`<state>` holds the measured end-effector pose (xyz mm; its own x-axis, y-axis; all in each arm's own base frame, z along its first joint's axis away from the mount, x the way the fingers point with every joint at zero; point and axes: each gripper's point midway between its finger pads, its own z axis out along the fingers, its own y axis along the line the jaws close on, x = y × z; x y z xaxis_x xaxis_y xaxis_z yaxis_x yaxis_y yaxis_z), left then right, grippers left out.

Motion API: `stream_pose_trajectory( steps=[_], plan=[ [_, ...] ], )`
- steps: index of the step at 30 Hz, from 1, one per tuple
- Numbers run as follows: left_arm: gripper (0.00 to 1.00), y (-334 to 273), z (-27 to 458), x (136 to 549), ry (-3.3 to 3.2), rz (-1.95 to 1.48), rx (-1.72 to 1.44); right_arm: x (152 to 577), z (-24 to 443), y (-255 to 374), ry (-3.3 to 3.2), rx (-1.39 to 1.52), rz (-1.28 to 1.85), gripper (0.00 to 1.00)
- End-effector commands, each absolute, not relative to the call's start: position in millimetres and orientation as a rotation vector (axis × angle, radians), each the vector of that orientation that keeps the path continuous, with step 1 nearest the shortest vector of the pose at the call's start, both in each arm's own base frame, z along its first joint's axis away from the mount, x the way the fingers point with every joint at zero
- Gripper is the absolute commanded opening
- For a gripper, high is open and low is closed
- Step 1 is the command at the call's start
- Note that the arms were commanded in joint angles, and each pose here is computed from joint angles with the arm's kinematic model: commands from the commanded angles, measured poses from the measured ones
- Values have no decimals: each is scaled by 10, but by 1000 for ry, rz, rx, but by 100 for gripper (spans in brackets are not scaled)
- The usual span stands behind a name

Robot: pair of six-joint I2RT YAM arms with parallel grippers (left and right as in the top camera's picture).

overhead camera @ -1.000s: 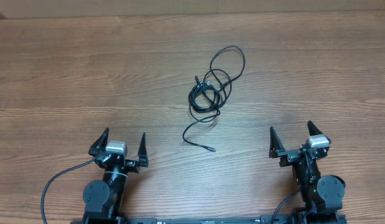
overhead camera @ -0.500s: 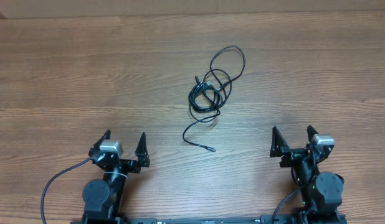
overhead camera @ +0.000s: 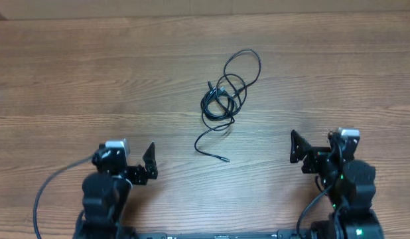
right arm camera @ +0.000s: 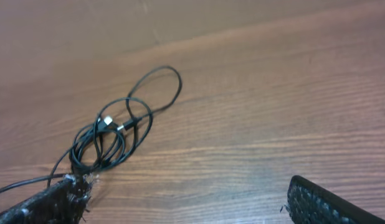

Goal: Untangle cables
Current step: 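Move both grippers forward toward the tangled black cable bundle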

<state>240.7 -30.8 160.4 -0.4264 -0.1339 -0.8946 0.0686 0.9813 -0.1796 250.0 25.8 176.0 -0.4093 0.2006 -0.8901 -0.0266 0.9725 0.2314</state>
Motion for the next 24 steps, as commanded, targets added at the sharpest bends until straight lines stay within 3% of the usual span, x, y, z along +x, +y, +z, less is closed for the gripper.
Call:
stream_pose_trajectory(
  steps=[1,12,19,24],
  plan=[
    [100,-376,1814,2541,2057,-271,-48,2608,1956,272,2021,130,256,100],
    [100,-621,2047,2938,2436,-397,-28,2918,1948,374,2406,152,280,100],
    [100,-675,1942,2947,2623,-447,-100,3056,2031,388,2567,176,272,100],
    [100,-705,1955,3198,2563,-492,-206,3111,2094,392,2546,173,274,100]
  ],
)
